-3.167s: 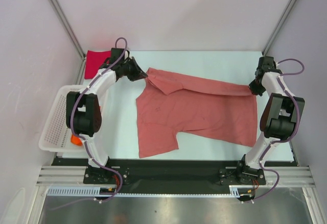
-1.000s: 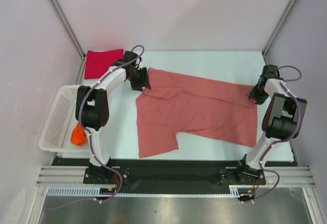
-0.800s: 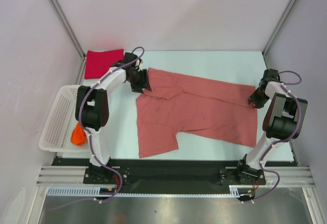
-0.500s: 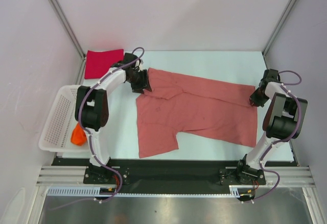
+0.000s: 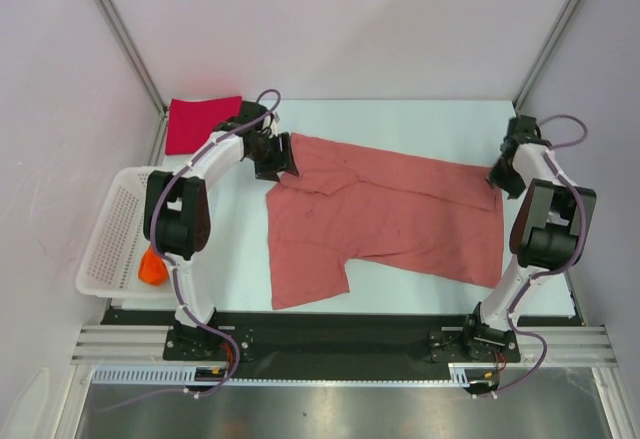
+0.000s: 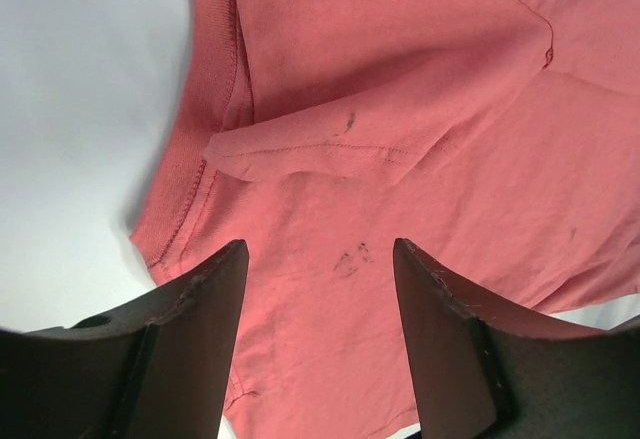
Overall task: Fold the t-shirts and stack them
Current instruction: Fold the tshirt
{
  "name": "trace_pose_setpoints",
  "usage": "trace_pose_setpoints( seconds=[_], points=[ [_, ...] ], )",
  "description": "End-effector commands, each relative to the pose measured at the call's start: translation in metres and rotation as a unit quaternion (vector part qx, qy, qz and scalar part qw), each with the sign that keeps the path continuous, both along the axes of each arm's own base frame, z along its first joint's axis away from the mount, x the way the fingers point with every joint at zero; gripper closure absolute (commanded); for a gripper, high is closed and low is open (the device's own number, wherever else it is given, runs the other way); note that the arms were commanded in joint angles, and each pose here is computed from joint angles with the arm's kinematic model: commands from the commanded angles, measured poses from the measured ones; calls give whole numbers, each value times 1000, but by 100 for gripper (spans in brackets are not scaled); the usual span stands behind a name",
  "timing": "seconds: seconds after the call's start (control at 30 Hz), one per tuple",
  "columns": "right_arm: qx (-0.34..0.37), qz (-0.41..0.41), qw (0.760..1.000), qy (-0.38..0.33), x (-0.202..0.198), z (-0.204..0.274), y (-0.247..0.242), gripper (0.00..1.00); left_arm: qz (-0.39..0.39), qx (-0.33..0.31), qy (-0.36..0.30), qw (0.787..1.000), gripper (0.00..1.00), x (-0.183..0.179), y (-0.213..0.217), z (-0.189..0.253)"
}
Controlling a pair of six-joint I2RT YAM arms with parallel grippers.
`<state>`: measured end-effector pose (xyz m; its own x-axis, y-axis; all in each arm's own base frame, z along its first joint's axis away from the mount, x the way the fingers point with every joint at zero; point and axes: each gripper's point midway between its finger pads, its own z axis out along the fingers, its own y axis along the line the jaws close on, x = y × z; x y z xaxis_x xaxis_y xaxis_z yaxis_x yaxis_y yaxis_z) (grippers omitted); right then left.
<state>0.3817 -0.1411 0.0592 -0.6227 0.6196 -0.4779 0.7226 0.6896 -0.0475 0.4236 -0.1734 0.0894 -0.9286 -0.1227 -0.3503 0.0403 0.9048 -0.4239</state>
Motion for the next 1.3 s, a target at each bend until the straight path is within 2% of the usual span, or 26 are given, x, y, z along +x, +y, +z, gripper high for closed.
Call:
trace_pose_setpoints(
  seconds=[0.0,0.03,0.1,0.13,0.17,0.2,0.23,0.27,0.3,0.33,0.37,0.43,0.47,0.53,0.6,0.73,0.87,0.97,1.13,1.27],
  points=[
    [-14,107,992,-60,42,54,62,42,-4,-5,-17,1000,35,8,5,11],
    [3,134,988,-80,52,60,83,41,-6,-5,-16,1000,35,11,5,7],
    [85,216,963,-141,74,74,157,40,-8,-2,-20,1000,38,17,5,6],
    [119,245,950,-152,76,72,192,42,-8,5,-19,1000,39,19,7,0],
    [171,278,930,-170,77,73,226,49,-6,11,-22,1000,39,23,8,-2],
    [214,288,911,-206,87,78,265,52,-4,18,-24,1000,40,26,11,-5],
    [251,287,901,-206,84,70,286,54,-7,19,-25,999,40,28,12,-8],
    [303,295,882,-206,78,68,311,58,-10,17,-26,999,40,31,10,-11],
    [338,313,856,-236,81,76,346,59,-12,17,-30,999,39,35,11,-13],
    [375,293,851,-219,76,62,365,60,-12,17,-31,999,39,37,11,-15],
    [399,311,831,-231,74,65,387,60,-11,17,-28,999,37,41,11,-20],
    [417,339,815,-217,58,56,426,58,-8,9,-23,1000,35,43,12,-22],
    [423,348,809,-213,57,49,438,53,-11,4,-23,1000,35,44,10,-23],
    [431,362,803,-194,45,41,461,48,-14,-5,-21,1000,36,44,7,-25],
    [437,356,807,-174,41,27,469,48,-19,-12,-19,1000,40,42,5,-27],
    [440,338,818,-155,30,10,467,50,-16,-26,-23,999,57,42,1,-24],
    [448,338,815,-146,18,0,471,52,-18,-49,-23,998,73,43,-7,-19],
    [449,342,813,-147,19,-5,476,53,-16,-57,-25,998,80,44,-9,-15],
    [457,332,813,-144,23,-13,484,58,-9,-68,-23,997,83,41,-7,-8],
    [455,312,822,-142,29,-19,482,61,-5,-75,-33,997,84,41,-7,5]
  ],
)
